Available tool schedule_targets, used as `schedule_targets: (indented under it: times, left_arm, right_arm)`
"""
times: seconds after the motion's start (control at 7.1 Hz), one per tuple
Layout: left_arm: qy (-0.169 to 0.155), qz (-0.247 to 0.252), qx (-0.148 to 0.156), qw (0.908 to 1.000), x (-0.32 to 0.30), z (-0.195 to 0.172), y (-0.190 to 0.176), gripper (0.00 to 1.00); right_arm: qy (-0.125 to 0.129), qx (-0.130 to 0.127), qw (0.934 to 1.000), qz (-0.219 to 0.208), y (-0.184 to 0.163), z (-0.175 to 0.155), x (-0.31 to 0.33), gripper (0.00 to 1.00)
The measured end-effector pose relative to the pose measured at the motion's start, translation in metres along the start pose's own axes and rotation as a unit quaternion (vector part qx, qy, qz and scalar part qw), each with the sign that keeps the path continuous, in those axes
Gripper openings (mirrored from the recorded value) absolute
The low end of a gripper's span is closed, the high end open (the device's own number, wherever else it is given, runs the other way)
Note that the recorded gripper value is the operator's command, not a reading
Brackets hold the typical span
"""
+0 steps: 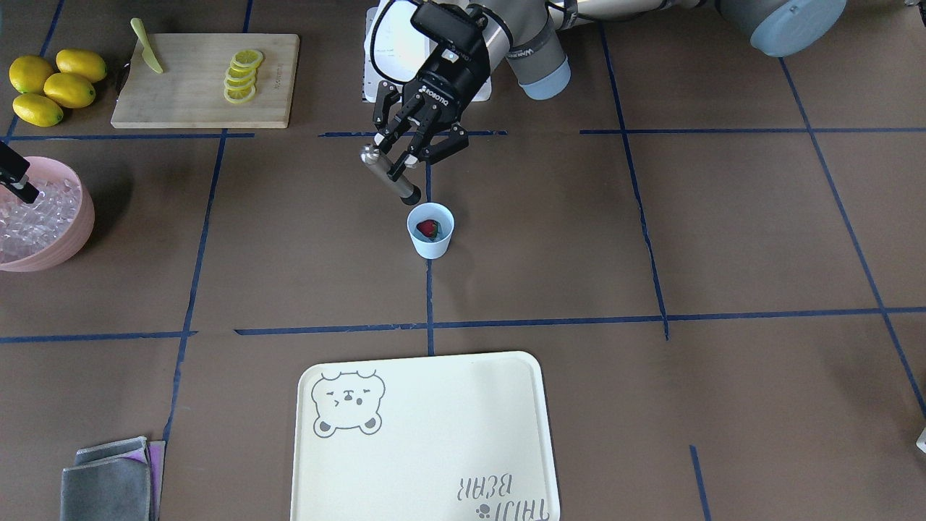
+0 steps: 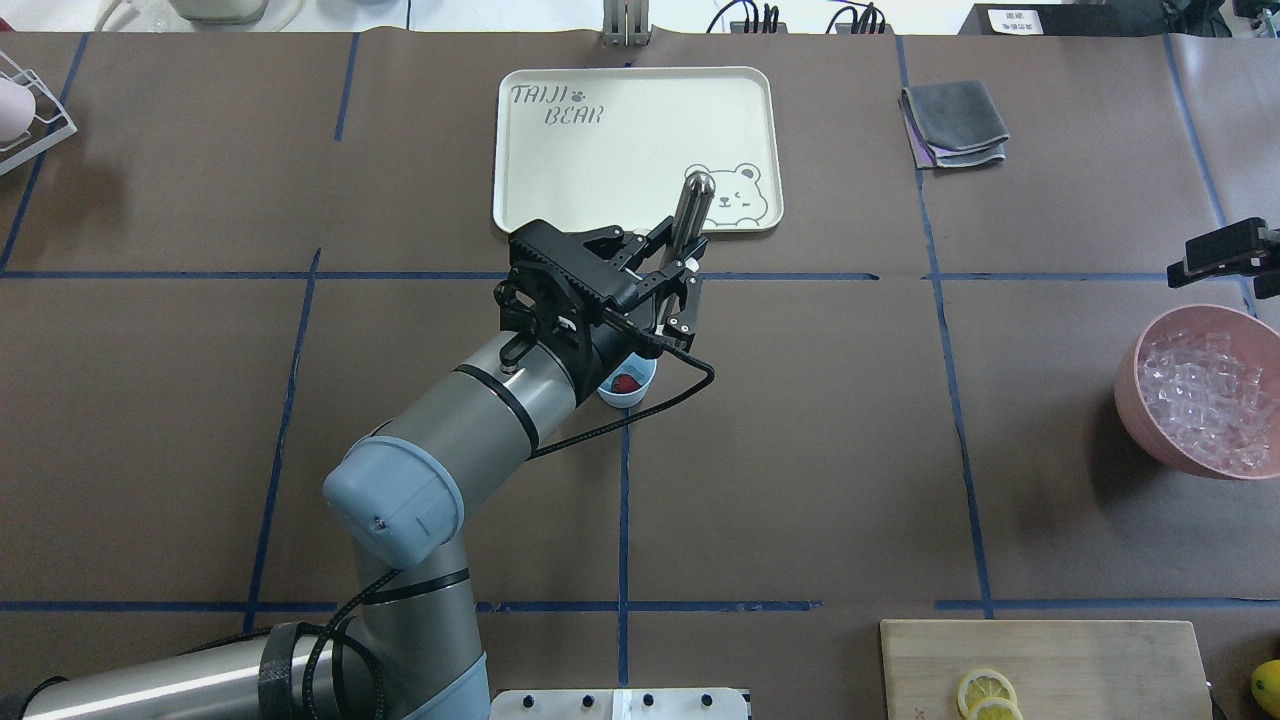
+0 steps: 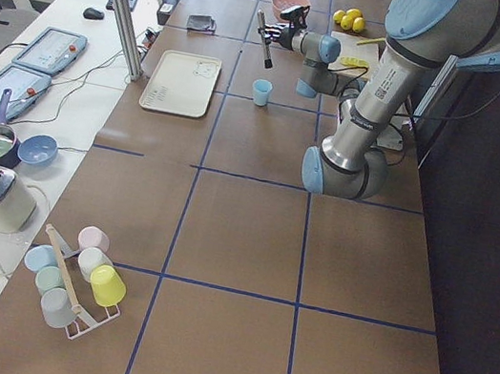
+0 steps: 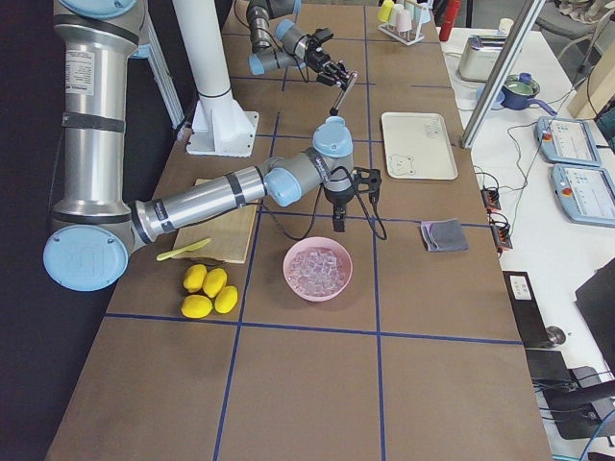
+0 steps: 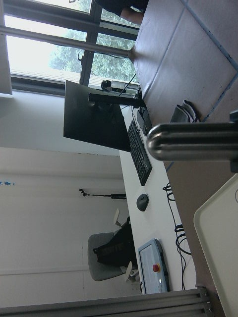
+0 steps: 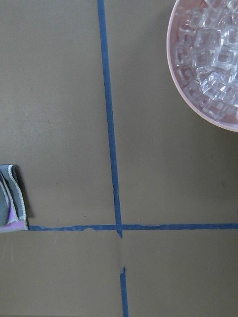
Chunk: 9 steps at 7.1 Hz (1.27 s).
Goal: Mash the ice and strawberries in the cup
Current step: 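Lift the metal rod out of the cup and withdraw the left arm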
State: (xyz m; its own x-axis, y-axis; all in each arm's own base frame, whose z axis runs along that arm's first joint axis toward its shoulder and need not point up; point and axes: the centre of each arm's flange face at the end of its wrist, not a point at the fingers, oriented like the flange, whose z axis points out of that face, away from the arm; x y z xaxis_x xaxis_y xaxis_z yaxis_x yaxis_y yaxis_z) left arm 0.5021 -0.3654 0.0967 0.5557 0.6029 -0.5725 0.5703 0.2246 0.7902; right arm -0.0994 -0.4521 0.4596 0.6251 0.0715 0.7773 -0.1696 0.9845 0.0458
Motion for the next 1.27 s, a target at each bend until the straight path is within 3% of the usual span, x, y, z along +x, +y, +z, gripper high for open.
schedule_targets:
  times: [0.28,0.56,0.7,0.99,1.13,1.27]
  left_arm:
    - [-0.041,0.039,-0.040,0.9976,-0.019,-0.006,-0.025,0.00]
    - [-0.069,0.064,-0.093,0.9912,-0.071,-0.007,-0.002,0.00]
    - [-0.083,0.057,-0.134,0.9859,-0.113,-0.010,0.017,0.00]
    - [-0.116,0.033,-0.225,0.9668,-0.233,-0.031,0.039,0.00]
    - [-0.133,0.015,-0.272,0.9529,-0.299,-0.052,0.047,0.00]
    - [-0.150,-0.011,-0.328,0.9326,-0.357,-0.071,0.055,0.00]
  right_arm:
    - [0.000,0.000,1.0000,0.000,0.000,0.000,0.000,1.00]
    - [0.001,-0.001,1.0000,0.001,0.000,0.001,0.001,1.00]
    - [0.002,-0.001,1.0000,0.001,0.000,0.002,0.002,1.00]
    - [0.002,-0.001,1.0000,0.001,0.000,0.002,0.002,1.00]
    - [0.002,-0.001,1.0000,0.001,0.000,0.002,0.002,1.00]
    - [0.002,-0.002,1.0000,0.001,0.000,0.002,0.002,1.00]
